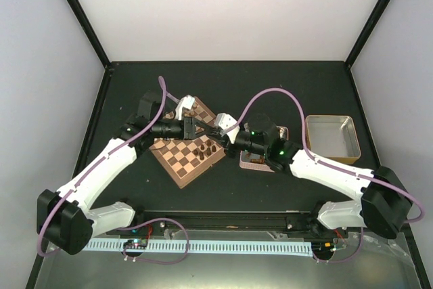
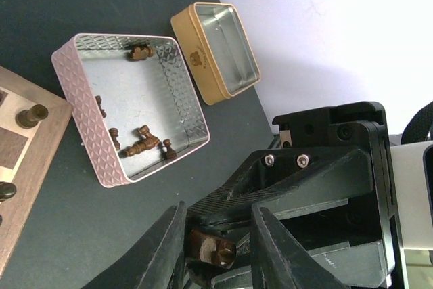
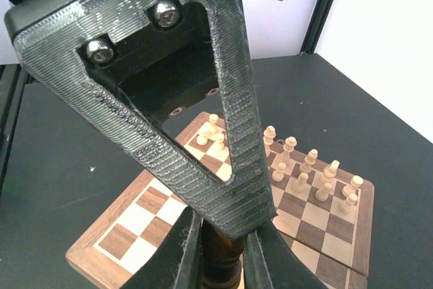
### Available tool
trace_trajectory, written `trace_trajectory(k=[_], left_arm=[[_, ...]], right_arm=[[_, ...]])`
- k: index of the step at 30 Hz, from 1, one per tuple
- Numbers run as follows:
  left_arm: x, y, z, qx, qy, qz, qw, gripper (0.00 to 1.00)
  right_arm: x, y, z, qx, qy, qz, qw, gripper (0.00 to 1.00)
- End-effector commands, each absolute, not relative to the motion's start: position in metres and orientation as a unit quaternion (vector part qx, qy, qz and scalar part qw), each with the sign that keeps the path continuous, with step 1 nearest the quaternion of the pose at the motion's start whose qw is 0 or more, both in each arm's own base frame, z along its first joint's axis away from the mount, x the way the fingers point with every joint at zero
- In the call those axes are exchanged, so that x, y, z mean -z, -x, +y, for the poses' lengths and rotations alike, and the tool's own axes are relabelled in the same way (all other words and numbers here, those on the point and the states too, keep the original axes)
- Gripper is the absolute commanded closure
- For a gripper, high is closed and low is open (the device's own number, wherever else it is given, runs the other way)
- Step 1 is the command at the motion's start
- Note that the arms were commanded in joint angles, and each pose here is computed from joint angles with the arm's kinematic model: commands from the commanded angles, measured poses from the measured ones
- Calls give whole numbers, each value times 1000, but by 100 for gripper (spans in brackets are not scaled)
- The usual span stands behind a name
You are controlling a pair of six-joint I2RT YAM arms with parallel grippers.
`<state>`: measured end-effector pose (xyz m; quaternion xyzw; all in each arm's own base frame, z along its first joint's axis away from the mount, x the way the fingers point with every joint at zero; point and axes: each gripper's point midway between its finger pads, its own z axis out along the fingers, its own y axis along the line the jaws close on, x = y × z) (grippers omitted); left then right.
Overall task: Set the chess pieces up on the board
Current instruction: Place the chess piece on the chessboard.
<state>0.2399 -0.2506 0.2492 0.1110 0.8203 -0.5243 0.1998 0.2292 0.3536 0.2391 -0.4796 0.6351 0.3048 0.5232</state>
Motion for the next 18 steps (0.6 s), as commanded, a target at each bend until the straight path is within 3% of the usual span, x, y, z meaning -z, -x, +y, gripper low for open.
trace_trajectory(k=[1, 18], left_arm=[[-240, -232, -246, 526, -82, 830, 166, 98], [-201, -246, -196, 430, -2, 878, 212, 98]], right_arm=[[-269, -238, 364, -305, 457, 597, 584, 98], [-269, -242, 408, -358, 425, 585, 591, 97]])
